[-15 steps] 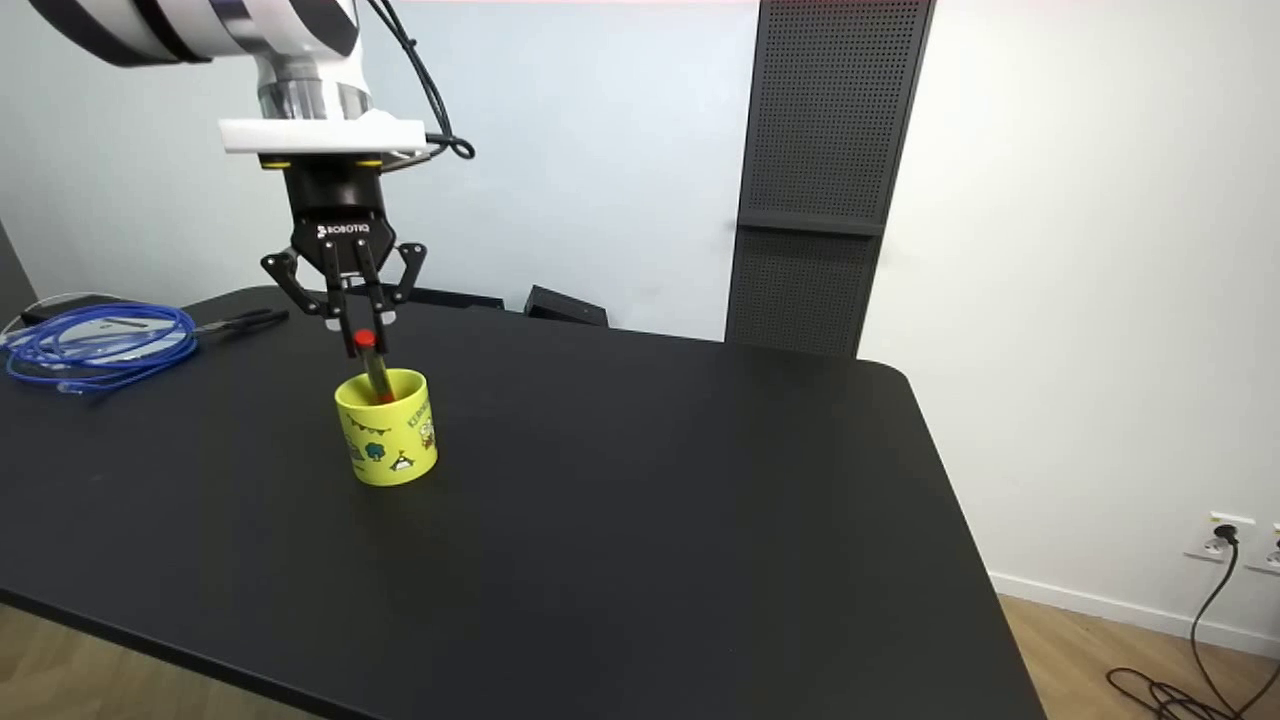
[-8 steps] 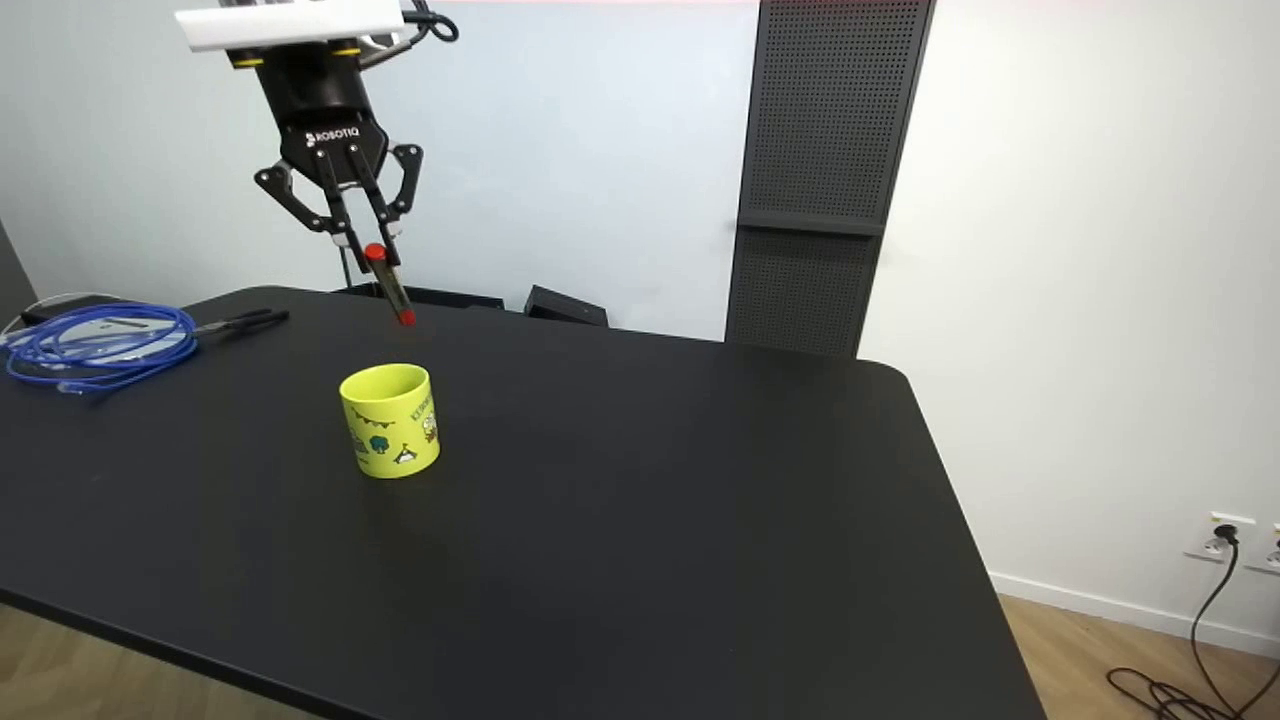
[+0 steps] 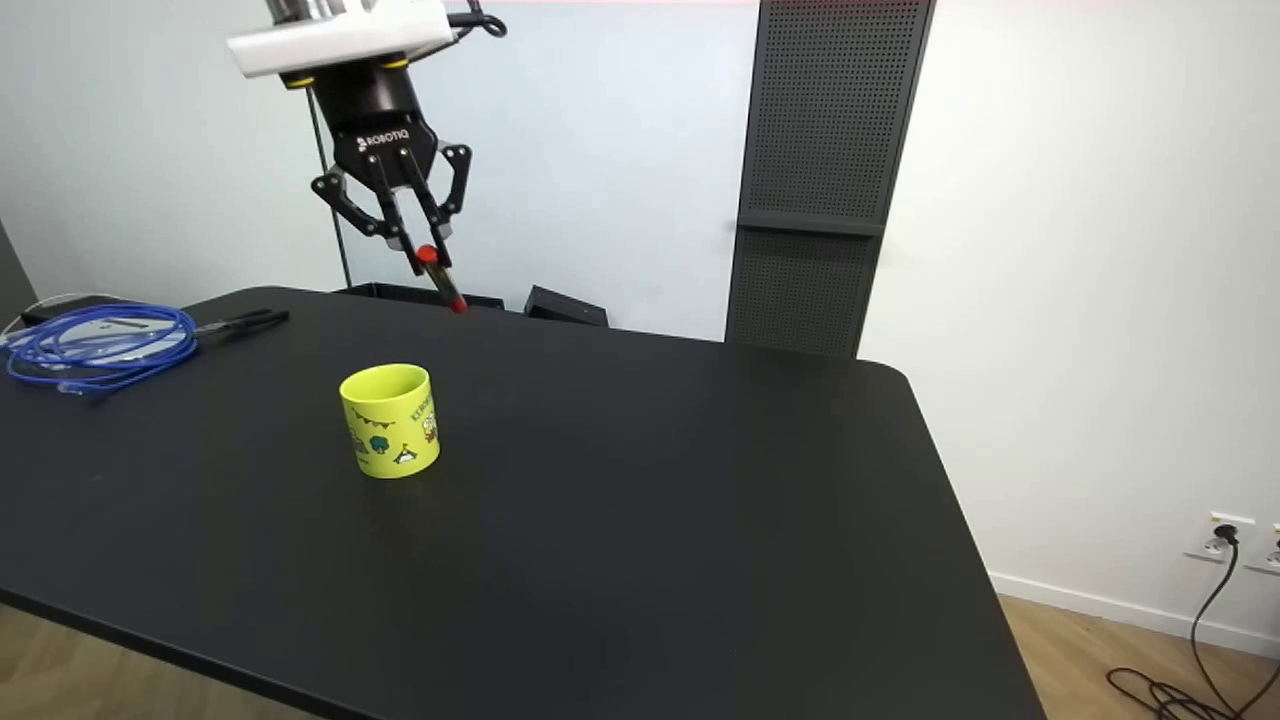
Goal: Put the marker on the table
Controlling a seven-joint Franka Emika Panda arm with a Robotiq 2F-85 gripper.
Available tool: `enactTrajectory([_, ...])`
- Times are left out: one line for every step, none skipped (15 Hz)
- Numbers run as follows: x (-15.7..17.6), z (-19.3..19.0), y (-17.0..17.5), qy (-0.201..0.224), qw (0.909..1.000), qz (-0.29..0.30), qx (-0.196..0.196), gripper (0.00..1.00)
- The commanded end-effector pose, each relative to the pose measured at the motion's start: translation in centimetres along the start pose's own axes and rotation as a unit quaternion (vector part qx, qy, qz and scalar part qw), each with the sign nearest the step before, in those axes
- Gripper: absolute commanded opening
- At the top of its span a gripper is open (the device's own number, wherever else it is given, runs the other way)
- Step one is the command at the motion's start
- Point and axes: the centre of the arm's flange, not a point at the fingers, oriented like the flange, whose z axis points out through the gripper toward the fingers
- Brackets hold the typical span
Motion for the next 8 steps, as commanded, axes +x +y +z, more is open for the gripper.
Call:
enactTrajectory([-0.2,2.9,2.5,0.025,0.9994,0.02,0.011,0.06])
enactTrajectory([-0.1,3.6,3.1,0.028,0.9993,0.021,0.014,0.06])
enactTrajectory([0.1,4.3,3.7,0.03,0.9992,0.019,0.019,0.06])
enactTrajectory([0.3,5.2,4.1,0.03,0.9991,0.016,0.026,0.06])
enactTrajectory([0.5,6.0,4.4,0.03,0.9989,0.013,0.035,0.06])
enactTrajectory([0.8,7.0,4.7,0.028,0.9986,0.005,0.044,0.06])
enactTrajectory([1.0,7.8,4.8,0.027,0.9981,-0.003,0.054,0.06])
enactTrajectory([1.4,8.7,5.0,0.028,0.9974,-0.015,0.065,0.06])
